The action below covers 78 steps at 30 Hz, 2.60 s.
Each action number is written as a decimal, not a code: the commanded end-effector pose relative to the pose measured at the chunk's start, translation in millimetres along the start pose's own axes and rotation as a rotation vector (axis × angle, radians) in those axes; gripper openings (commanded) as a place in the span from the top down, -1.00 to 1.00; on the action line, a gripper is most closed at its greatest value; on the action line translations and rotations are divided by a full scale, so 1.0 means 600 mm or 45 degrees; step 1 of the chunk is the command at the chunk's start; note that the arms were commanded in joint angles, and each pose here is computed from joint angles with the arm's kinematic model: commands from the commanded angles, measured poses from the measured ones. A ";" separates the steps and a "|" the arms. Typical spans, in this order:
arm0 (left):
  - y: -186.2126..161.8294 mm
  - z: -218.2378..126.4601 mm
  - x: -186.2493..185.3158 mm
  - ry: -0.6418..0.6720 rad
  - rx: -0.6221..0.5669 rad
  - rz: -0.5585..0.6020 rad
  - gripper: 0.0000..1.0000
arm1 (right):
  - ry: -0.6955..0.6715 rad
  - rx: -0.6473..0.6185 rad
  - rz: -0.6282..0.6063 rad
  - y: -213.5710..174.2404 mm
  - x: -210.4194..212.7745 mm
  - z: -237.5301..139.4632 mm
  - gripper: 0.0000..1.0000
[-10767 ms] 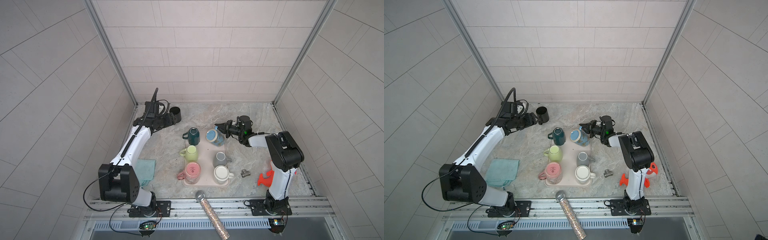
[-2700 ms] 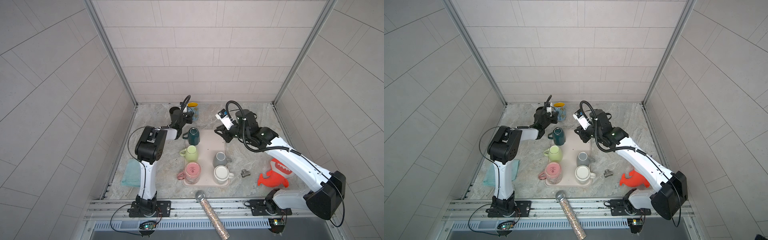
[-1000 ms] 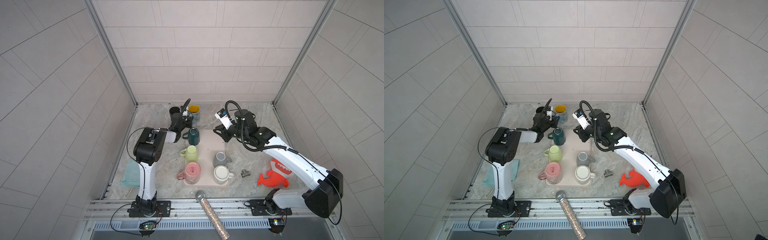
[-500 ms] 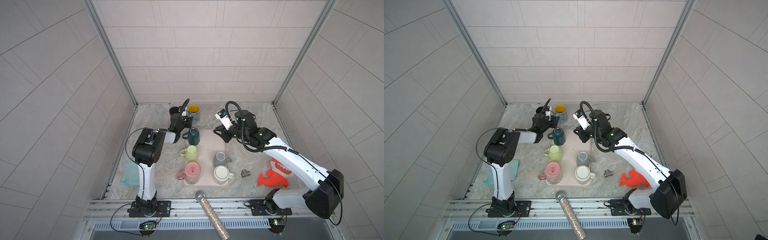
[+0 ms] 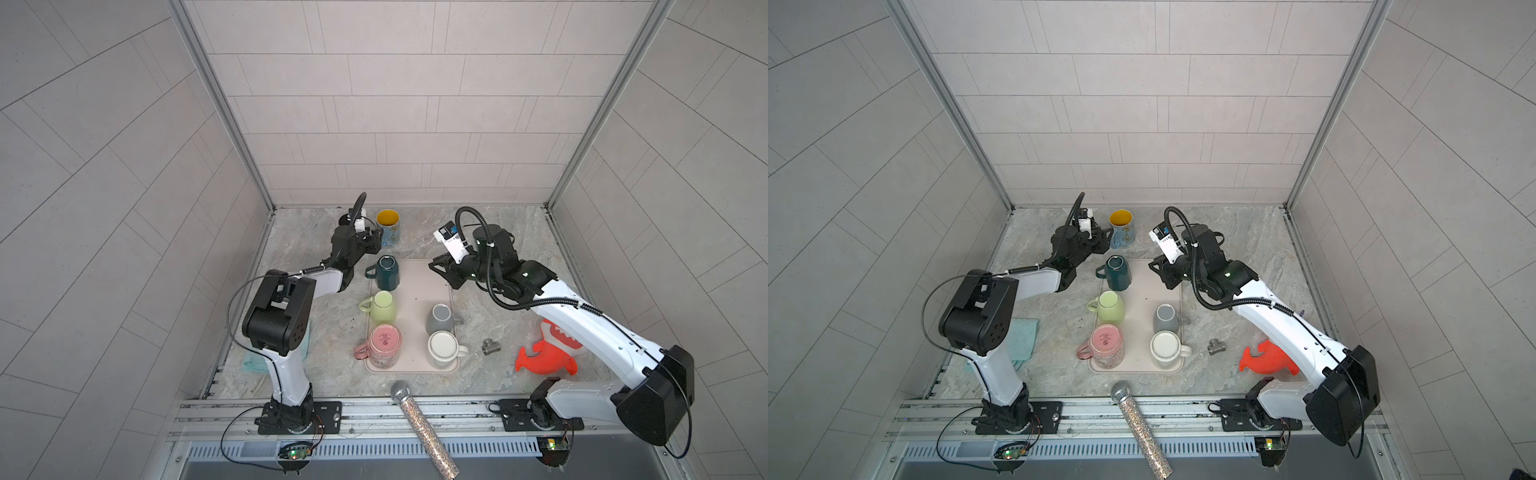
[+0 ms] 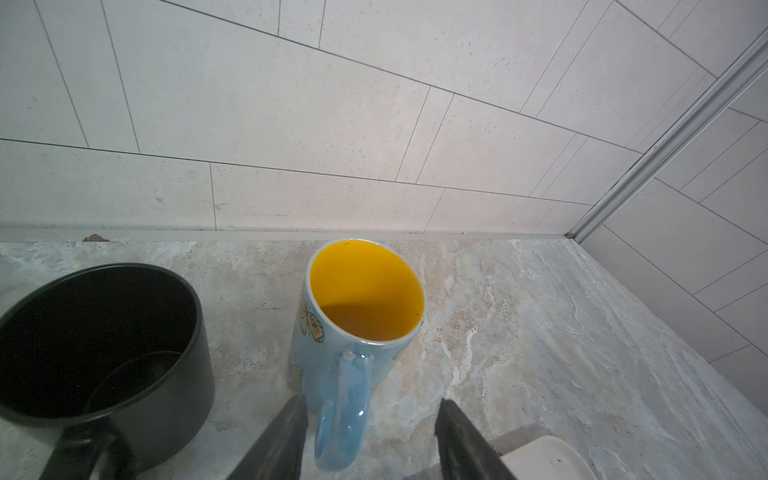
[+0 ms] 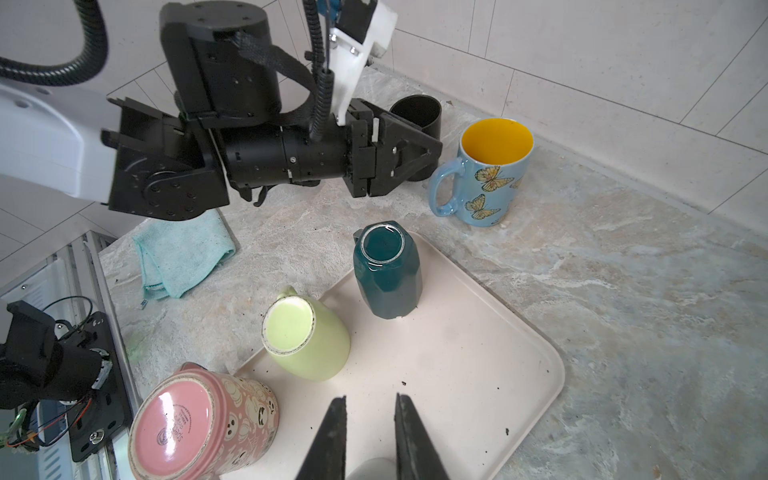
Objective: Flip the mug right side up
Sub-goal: 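Open the left gripper and draw it back from the blue mug, then reach the left gripper to the upside-down dark green mug and grasp its handle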
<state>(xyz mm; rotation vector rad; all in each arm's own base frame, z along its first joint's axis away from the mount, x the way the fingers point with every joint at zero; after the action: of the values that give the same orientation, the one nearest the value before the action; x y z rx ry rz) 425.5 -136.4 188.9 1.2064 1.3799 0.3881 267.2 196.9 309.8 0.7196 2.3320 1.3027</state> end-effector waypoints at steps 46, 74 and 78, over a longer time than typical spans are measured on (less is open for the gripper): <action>-0.012 -0.121 0.041 0.919 0.921 -1.881 -0.08 | -0.026 0.042 0.030 -0.010 -0.007 0.015 0.55; -0.064 -0.050 0.044 0.932 0.999 -1.891 0.01 | -0.077 0.115 0.013 -0.025 -0.020 0.024 0.55; -0.069 -0.045 0.047 0.934 1.007 -1.898 0.06 | -0.074 0.121 0.015 -0.027 -0.020 0.027 0.55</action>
<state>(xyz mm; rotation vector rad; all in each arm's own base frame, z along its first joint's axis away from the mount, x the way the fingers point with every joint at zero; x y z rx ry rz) 386.8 -115.3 147.8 0.2427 2.7728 -0.9262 278.3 194.4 285.2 0.8004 2.3682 1.1856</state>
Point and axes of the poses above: each gripper's point midway between its finger pads, its own z axis out along the fingers, its own x axis along the line the jaws close on, y = z × x, the point moved 8 cm from there along -z, back along the fingers, and after that the axes turned 15 degrees about -z, right-handed, at the moved point
